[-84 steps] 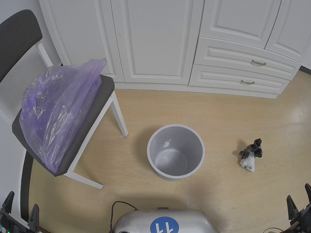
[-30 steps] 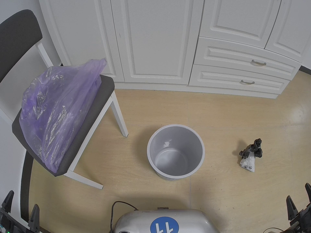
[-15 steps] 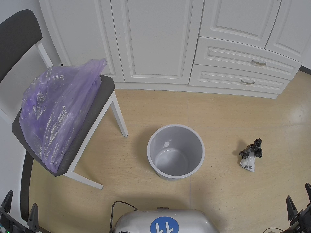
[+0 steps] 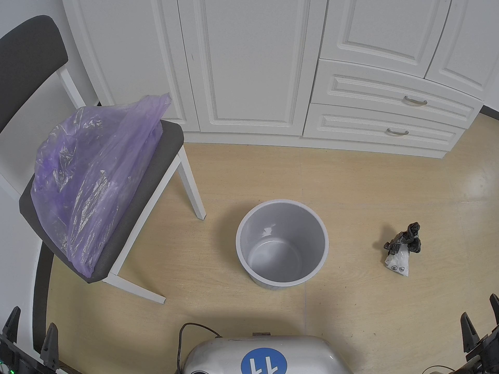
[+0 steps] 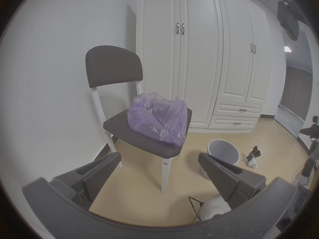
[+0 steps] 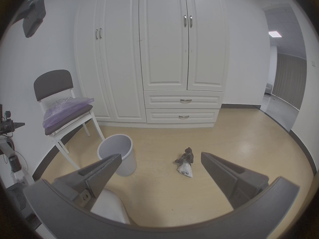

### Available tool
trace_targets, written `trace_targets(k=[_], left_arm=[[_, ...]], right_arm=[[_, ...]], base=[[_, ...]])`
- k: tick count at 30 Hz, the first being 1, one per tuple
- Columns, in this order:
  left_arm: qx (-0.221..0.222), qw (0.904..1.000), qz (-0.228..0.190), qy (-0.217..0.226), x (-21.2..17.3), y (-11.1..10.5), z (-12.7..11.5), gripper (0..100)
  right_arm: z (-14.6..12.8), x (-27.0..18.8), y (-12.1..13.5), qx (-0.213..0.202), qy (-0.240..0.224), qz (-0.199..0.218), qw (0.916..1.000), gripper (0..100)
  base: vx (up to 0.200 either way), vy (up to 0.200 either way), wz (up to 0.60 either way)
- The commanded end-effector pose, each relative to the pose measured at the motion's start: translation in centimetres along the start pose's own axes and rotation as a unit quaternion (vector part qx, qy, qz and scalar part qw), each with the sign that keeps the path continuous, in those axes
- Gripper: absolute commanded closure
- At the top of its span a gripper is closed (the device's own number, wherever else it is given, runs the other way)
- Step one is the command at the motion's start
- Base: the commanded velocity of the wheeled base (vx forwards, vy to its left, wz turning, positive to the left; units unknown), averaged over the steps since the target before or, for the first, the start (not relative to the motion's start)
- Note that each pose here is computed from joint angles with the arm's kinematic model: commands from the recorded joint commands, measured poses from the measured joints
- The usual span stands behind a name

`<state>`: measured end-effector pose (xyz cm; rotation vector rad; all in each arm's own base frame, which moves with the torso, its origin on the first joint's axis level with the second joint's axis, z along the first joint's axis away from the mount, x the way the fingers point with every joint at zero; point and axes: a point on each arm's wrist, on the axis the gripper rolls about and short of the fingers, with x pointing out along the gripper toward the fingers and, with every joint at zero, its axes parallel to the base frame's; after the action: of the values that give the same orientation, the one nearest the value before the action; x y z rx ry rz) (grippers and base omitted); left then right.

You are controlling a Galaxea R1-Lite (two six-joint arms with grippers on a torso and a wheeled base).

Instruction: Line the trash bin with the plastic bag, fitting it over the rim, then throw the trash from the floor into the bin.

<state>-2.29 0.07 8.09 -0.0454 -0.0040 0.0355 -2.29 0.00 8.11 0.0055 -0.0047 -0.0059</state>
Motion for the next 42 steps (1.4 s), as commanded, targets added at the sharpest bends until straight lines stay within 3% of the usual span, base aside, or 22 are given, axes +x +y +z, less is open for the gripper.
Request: trace_targets(k=[1, 13, 14, 15, 16, 23, 25, 26, 27, 32, 37, 41, 42], left_arm=[[0.0, 1.0, 0.001, -0.001, 0.0, 0.0, -0.5, 0], [0.013, 0.9998, -0.001, -0.016, -0.1, 0.0, 0.0, 0], [0.014, 0.9967, -0.006, -0.08, -0.5, -0.1, 2.1, 0], [0.014, 0.9967, -0.006, -0.08, -0.5, -0.1, 2.1, 0], [0.001, 0.9906, -0.014, -0.136, -1.3, -0.2, 4.4, 0], [-0.015, 0.9931, -0.002, -0.116, -1.5, -0.1, 4.3, 0], [-0.015, 0.993, 0.001, -0.117, -1.5, -0.1, 4.3, 0], [-0.014, 0.9925, 0.0, -0.122, -1.6, -0.1, 4.6, 0], [-0.013, 0.992, -0.001, -0.125, -1.7, -0.1, 4.8, 0], [-0.012, 0.991, -0.006, -0.134, -2.0, -0.1, 5.9, 0], [-0.013, 0.9921, -0.006, -0.124, -2.0, -0.2, 7.9, 0], [-0.011, 0.9966, -0.001, -0.082, -1.5, -0.3, 11.2, 0], [-0.011, 0.9966, -0.001, -0.082, -1.5, -0.3, 11.2, 0]], right_arm=[[-0.5, 0.0, 0.0, -0.001, 0.0, -0.001, 1.0, 0], [-0.5, 0.0, 0.0, -0.011, 0.0, 0.0, 0.9999, 0], [-0.5, 0.0, 0.0, -0.014, 0.0, 0.002, 0.9999, 0], [-0.5, 0.0, 0.0, -0.014, 0.0, 0.002, 0.9999, 0], [-0.4, 0.0, 0.0, -0.012, -0.002, 0.004, 0.9999, 0], [0.0, 0.0, 0.0, 0.016, -0.024, 0.001, 0.9996, 0], [1.1, -0.3, 0.0, 0.025, -0.051, 0.002, 0.9984, 0], [3.8, -1.1, 0.0, 0.046, -0.097, 0.009, 0.9942, 0], [4.9, -1.3, 0.0, 0.059, -0.104, 0.012, 0.9927, 0], [5.5, -1.0, 0.0, 0.06, -0.088, 0.009, 0.9943, 0], [6.6, -0.5, 0.0, 0.026, -0.078, 0.01, 0.9966, 0], [10.8, 1.0, 0.1, 0.019, -0.056, 0.01, 0.9982, 0], [10.8, 1.0, 0.1, 0.019, -0.056, 0.01, 0.9982, 0]], base=[[0.0, 0.0, 0.0], [0.0, 0.0, 0.0], [0.0, 0.0, 0.0], [0.0, 0.0, 0.0], [0.0, 0.0, 0.0], [0.0, 0.0, 0.0], [0.0, 0.0, 0.0], [0.0, 0.0, 0.0], [0.0, 0.0, 0.0], [0.0, 0.0, 0.0], [0.0, 0.0, 0.0], [0.0, 0.0, 0.0], [0.0, 0.0, 0.0]])
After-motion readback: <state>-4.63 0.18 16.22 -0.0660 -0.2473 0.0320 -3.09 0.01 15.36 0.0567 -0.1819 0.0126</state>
